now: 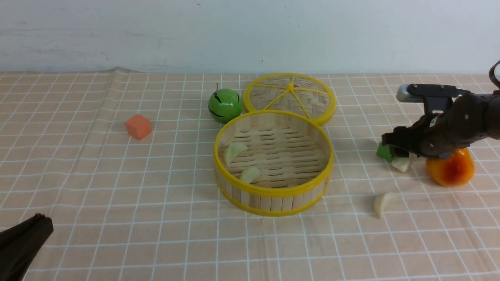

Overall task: Put the dumplings into the steamer on the table with the brown tablecloth.
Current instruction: 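Reach for and grasp a dumpling lying on the table beside the steamer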

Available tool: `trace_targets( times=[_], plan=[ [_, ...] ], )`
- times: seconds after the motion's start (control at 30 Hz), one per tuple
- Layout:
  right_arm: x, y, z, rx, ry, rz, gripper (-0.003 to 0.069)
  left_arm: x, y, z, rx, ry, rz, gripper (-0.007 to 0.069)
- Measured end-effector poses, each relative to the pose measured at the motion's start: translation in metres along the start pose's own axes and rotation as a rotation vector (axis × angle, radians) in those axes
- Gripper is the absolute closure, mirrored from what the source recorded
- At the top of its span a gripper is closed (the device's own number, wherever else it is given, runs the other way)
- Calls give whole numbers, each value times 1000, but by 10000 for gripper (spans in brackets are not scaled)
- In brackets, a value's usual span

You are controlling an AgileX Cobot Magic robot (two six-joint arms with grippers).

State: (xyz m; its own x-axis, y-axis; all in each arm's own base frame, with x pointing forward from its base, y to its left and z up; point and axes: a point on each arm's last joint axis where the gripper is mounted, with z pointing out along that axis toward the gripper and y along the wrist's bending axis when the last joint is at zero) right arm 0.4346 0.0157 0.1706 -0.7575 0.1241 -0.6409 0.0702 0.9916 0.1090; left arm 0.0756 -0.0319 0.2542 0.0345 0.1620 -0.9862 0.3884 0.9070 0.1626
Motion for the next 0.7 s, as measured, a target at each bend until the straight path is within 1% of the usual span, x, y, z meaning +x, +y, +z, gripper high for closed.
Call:
trace_targets(
  times=[0.1,0.17,0.23,0.3,0.37,0.53,0.57,0.6,0.63,0.67,0.7],
  plan=[
    [0,0,1,-1,8,3,277,0,0,0,0,0,1,638],
    [1,0,1,-3,20,12,350,0,0,0,0,0,1,638],
    [1,1,1,-5,27,21,395,0,0,0,0,0,1,638],
    [1,1,-1,-7,34,28,419,0,0,0,0,0,2,638],
    [1,1,-2,-8,42,31,417,0,0,0,1,4,2,638],
    [4,2,-9,-14,97,52,294,2,0,3,4,22,4,638],
    [4,2,-9,-14,97,53,289,2,0,3,4,22,4,638],
    [5,3,-10,-15,127,63,250,2,0,3,4,26,4,638],
    [6,3,-12,-16,159,68,228,2,0,3,4,27,4,638],
    [6,3,-12,-16,163,68,224,2,0,3,4,27,4,638],
    [4,4,-13,-20,176,74,206,2,0,3,4,27,4,638]
  ],
)
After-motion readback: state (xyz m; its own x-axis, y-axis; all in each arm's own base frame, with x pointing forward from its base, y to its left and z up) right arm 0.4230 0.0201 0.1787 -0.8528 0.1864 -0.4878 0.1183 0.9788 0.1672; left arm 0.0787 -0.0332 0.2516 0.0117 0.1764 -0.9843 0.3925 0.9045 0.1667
